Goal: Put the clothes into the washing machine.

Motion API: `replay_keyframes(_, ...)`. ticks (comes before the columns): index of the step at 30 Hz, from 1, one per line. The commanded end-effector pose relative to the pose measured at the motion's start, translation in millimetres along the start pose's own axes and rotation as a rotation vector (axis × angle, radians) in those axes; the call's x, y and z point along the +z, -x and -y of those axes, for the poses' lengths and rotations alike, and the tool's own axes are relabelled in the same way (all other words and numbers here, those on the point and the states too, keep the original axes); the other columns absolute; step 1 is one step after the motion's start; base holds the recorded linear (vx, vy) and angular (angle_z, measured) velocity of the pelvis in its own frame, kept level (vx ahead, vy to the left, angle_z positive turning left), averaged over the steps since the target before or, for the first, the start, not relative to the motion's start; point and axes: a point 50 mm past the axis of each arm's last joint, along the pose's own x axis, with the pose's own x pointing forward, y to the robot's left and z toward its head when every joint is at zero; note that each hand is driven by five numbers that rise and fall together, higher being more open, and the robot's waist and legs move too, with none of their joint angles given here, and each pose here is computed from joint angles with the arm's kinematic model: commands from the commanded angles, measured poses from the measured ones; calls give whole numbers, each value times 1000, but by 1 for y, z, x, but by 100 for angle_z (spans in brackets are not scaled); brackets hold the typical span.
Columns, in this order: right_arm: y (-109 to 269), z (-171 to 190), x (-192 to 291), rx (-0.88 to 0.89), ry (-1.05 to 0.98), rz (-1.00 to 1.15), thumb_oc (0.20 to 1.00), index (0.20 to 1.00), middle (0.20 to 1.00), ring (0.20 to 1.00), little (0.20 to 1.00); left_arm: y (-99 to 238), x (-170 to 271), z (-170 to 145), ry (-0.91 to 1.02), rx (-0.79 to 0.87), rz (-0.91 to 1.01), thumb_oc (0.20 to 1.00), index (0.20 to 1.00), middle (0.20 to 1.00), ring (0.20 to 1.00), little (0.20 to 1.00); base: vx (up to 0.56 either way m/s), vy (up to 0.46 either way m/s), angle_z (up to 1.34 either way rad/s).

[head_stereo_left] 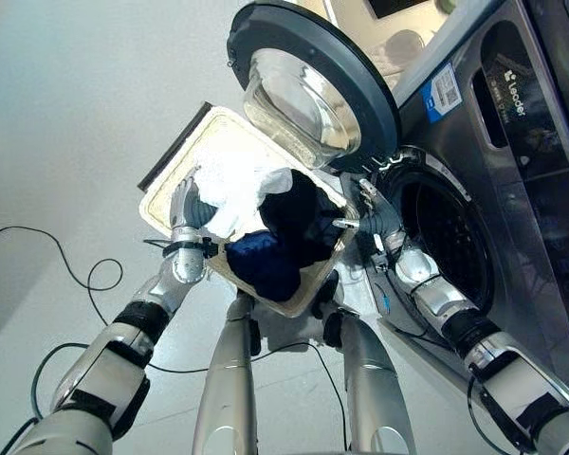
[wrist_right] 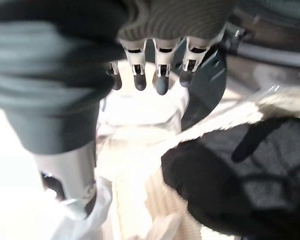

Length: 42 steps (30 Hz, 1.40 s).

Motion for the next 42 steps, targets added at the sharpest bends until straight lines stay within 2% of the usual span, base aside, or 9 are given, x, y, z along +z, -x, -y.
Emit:
replay_keyframes(1,0,7,13,42,-29,50,1000,1000,1000,1000,1000,-4,35,4,125,10,193,200,200,200,200,200,4,12,4)
replay_keyframes(13,-16,10,31,70,-74,90,1000,1000,1000,1000,1000,-7,87,18,140,-219,483,200,200,200,200,200,0,1,0)
replay_keyframes(28,-34,-11,46,211,-200,89,1000,1000,1000,1000,1000,-15,114,35,123,-351,609,200,200,200,200,200,0,0,0)
replay_keyframes(29,-36,-21,45,286,-238,63,1000,1000,1000,1000,1000,-18,118,38,125,-362,621,200,200,200,200,200,0,0,0)
replay_keyframes(32,-36,-27,46,369,-333,52,1000,1000,1000,1000,1000,-20,125,38,134,-360,643,200,200,200,200,200,8,3,-1)
replay_keyframes(35,-36,-27,46,369,-333,52,1000,1000,1000,1000,1000,-20,125,38,134,-360,643,200,200,200,200,200,0,0,0)
replay_keyframes(36,-36,-38,50,497,-554,63,1000,1000,1000,1000,1000,-22,131,40,113,-360,683,200,200,200,200,200,0,0,0)
replay_keyframes(42,-31,-45,56,659,-693,119,1000,1000,1000,1000,1000,-26,131,40,69,-367,695,200,200,200,200,200,10,-2,-3)
